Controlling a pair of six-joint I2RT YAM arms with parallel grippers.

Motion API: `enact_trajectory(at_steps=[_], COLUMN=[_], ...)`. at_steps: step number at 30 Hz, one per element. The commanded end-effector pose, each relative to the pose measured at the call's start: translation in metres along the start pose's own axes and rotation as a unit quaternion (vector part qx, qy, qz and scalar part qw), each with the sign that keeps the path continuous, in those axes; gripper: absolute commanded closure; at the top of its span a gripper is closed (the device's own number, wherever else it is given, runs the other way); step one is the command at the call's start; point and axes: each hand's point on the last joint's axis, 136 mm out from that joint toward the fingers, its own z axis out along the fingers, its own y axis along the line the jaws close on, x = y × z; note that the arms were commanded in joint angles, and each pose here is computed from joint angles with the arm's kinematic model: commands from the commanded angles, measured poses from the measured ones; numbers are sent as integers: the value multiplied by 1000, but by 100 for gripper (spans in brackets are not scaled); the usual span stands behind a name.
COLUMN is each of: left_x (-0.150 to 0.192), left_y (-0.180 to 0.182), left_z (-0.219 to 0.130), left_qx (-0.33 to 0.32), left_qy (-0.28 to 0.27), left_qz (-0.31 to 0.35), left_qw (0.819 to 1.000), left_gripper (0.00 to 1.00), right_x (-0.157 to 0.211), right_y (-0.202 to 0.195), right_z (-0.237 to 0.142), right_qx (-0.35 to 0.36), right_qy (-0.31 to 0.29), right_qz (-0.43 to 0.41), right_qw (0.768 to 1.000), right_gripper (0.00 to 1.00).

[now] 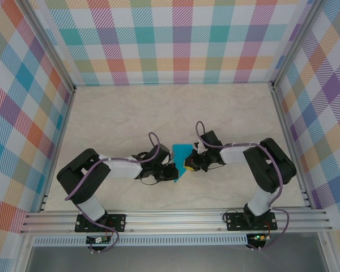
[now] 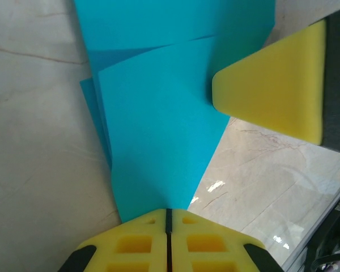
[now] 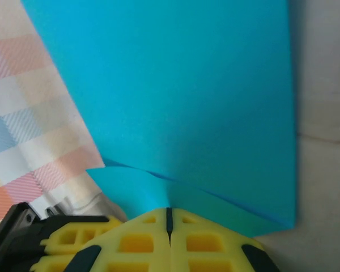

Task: Fold a paper plane with a square sheet of paper (pick it up from the middle)
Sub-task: Third fold the triangle at the center of the table.

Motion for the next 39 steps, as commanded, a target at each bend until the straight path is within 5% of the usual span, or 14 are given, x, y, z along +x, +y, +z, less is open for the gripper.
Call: enact_trajectory(at_steps=[1, 12, 22, 39], left_x=[17, -37, -30, -25], left_y=[20, -63, -17, -20], left_z=[-2, -34, 22, 2], left_qx=[-53, 88, 39, 67], left_qy=[33, -44, -11, -41], left_qz=[-4, -2, -66, -58], left_qw=[998, 995, 997, 995], left_gripper=[92, 91, 99, 100], right_x=[-1, 5, 3, 1], right_y=[-8, -25, -27, -32], right_z=[5, -1, 0, 3], right_qx=[19, 54, 51, 58], right_qy=[4, -8, -17, -19], right_qz=[15, 25, 37, 46], right_qw=[1000, 998, 998, 997], right_gripper=[100, 100, 100, 100])
